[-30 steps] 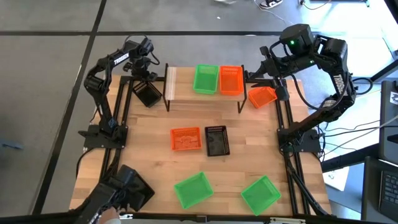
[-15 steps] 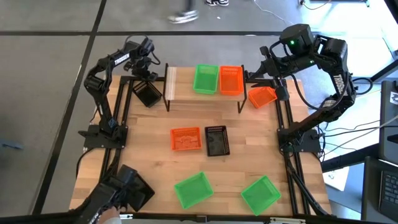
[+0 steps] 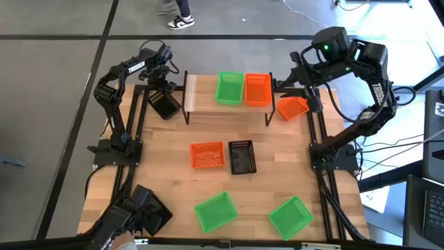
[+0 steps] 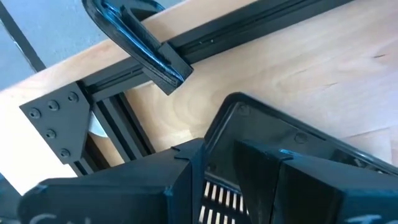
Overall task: Stack baskets on shelf by color
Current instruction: Put the top black bin on the shelf
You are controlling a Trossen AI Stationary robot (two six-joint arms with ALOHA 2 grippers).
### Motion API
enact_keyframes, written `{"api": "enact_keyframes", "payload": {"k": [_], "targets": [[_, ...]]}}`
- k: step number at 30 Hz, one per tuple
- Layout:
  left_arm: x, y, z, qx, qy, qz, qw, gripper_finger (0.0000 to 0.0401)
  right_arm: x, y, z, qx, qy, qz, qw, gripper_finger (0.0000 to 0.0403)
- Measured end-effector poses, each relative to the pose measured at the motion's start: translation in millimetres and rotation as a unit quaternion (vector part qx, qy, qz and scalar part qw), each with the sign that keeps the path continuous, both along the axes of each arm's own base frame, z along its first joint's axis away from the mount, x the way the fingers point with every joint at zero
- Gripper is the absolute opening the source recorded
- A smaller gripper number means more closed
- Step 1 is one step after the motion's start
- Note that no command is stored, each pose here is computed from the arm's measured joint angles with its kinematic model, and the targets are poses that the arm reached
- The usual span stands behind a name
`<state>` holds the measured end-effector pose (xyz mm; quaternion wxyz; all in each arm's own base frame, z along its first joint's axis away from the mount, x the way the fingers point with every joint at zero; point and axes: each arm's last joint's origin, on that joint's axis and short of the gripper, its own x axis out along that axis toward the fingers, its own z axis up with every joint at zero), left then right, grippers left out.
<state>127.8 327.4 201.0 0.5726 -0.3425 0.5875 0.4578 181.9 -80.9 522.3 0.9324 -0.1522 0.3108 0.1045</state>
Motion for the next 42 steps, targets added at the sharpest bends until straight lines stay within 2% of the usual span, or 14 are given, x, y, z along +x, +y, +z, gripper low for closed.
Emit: {"api": "enact_keyframes", "payload": {"k": [6,17,25,33,38,42], "targets": [[0.2,1.0,-2.6,-0.002,0.004,0.000,1.000,0.0075,0.0,-0.1,0.0,0.000,0.000,0.000,1.000,0.0122],[2.8,6.1,-26.7,-0.036,0.019,-0.001,0.999,0.0075,0.0,0.0,0.0,0.000,0.000,0.000,1.000,0.0122],[2.3,3.2,-20.0,-0.037,0.013,-0.009,0.999,0.0075,2.0,-1.0,-1.0,0.001,0.002,0.000,1.000,0.0122],[0.7,-1.2,-19.9,-0.065,0.021,-0.041,0.997,0.0075,11.8,-6.5,-6.1,0.006,0.015,-0.003,1.000,0.0122],[1.3,0.3,-20.0,-0.058,0.018,-0.049,0.997,0.0075,15.8,-8.6,-8.2,0.008,0.020,-0.003,1.000,0.0122],[1.5,0.9,-20.0,-0.057,0.018,-0.066,0.996,0.0057,15.8,-8.6,-8.2,0.008,0.020,-0.003,1.000,0.0122]]}}
